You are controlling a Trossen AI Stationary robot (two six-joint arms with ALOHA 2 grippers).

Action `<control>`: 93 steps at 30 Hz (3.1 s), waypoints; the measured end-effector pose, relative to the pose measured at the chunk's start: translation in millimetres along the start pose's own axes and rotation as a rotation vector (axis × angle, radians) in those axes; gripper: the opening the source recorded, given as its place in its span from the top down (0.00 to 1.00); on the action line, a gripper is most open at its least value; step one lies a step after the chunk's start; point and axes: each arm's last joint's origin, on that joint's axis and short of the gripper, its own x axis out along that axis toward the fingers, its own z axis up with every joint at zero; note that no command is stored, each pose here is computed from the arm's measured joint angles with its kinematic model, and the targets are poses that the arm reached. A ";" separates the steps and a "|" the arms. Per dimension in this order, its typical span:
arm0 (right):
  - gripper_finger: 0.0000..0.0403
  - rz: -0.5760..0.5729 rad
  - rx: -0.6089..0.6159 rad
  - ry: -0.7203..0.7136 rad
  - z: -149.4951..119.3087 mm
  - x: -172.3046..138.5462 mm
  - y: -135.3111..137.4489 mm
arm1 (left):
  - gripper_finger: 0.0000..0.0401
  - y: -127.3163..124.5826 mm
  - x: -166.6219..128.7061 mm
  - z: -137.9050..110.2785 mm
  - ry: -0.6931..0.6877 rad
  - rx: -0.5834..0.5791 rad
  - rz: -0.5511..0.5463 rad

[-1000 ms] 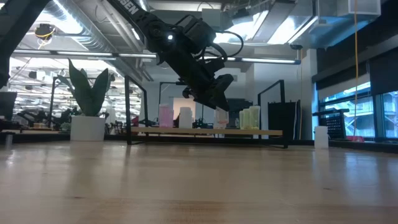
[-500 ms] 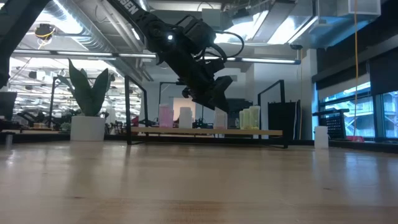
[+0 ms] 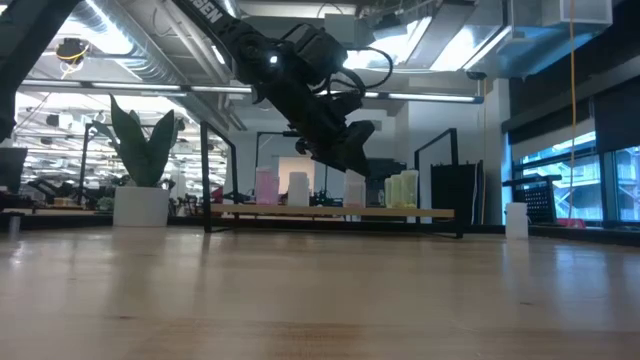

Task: Pick and place medicine bottles onto shelf by color
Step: Put the transparent pill bottle on the shelf aligned with the other transparent pill bottles, then put the white pill bottle on the shelf aligned with the other white pill bottles

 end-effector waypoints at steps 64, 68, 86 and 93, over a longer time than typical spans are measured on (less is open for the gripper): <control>0.44 -0.202 0.003 0.145 -15.8 -1.1 -23.7 | 0.48 42.1 -216.7 43.2 0.072 0.025 0.055; 0.44 -0.271 0.058 0.178 -23.7 -13.7 -35.2 | 0.48 42.1 -216.7 43.2 0.072 0.026 0.056; 0.44 -0.304 0.729 0.228 -109.4 -62.1 -84.3 | 0.48 42.2 -216.8 42.5 0.079 0.006 0.057; 0.44 -0.317 0.764 0.420 -137.3 -34.9 -98.5 | 0.48 42.2 -216.8 42.5 0.079 0.006 0.057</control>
